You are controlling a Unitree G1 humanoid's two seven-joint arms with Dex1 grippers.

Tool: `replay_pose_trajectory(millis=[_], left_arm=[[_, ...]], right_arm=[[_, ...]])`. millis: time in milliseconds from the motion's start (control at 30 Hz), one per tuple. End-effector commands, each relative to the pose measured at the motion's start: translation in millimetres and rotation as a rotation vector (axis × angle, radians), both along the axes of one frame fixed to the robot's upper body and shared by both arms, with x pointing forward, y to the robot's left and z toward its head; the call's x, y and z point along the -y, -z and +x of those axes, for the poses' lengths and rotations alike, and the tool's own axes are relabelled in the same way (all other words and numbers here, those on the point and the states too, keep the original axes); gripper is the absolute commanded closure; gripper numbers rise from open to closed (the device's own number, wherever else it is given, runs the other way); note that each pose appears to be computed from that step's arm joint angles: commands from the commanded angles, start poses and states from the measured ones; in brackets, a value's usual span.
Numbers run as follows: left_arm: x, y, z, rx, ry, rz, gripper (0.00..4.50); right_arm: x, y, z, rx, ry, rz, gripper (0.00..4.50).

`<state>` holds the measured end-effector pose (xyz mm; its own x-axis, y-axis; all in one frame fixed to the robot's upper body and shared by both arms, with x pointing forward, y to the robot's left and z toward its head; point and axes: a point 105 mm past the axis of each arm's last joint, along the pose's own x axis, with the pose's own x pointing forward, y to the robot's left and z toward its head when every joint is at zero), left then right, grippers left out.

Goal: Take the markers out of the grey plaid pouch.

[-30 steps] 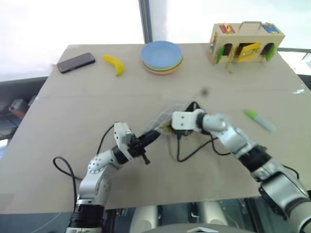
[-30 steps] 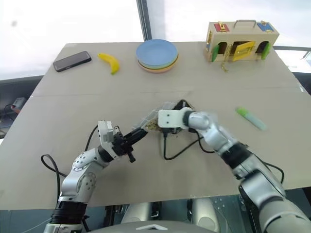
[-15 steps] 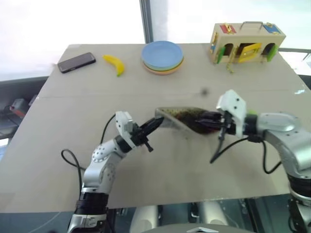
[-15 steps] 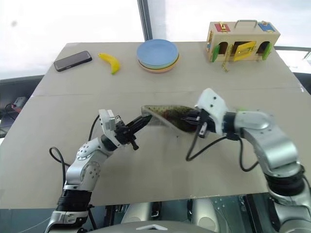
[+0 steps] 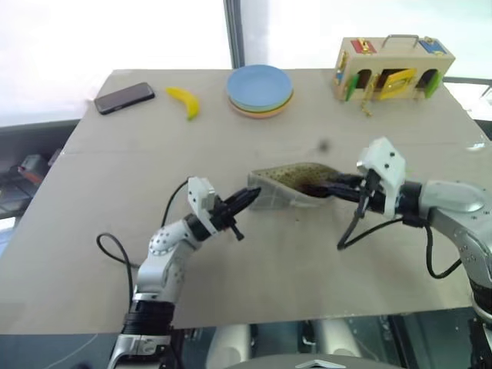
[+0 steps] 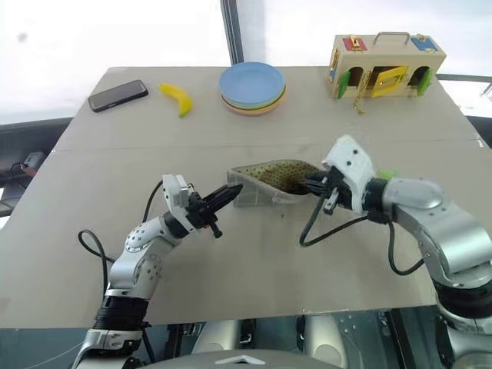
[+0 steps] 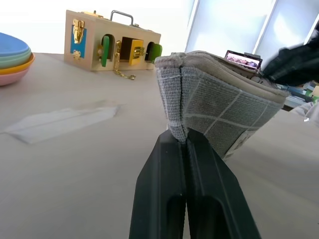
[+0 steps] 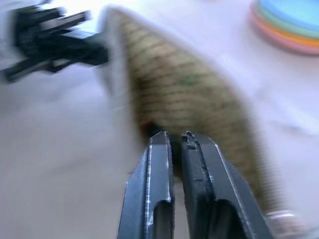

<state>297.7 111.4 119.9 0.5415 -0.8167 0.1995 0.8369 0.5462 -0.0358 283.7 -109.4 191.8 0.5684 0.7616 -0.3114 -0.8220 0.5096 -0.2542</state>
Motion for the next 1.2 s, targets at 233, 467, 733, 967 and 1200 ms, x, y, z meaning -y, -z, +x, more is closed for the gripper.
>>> replay_pose_trajectory(millis=[233, 467, 733, 967, 1200], left_arm=[[9, -11, -6, 0.048, 0.032, -0.004, 4.5], [10, -11, -9, 0.032, 0.032, -0.019, 4.5], [18, -10, -15, 0.019, 0.063, -0.024, 4.5], [8, -5, -12, 0.011, 0.024, -0.012, 4.5], [3, -1, -7, -0.003, -0.011, -0.01, 4.5]], right_arm=[[-40, 29, 15, 0.052, -0.092, -0.151, 1.96], [-58, 59, 37, 0.196, -0.136, -0.356, 1.96], [-59, 108, 73, 0.259, -0.11, -0.531, 2.47], [-48, 82, 68, 0.283, -0.122, -0.47, 4.22], [-44, 53, 43, 0.25, -0.173, -0.356, 4.46]])
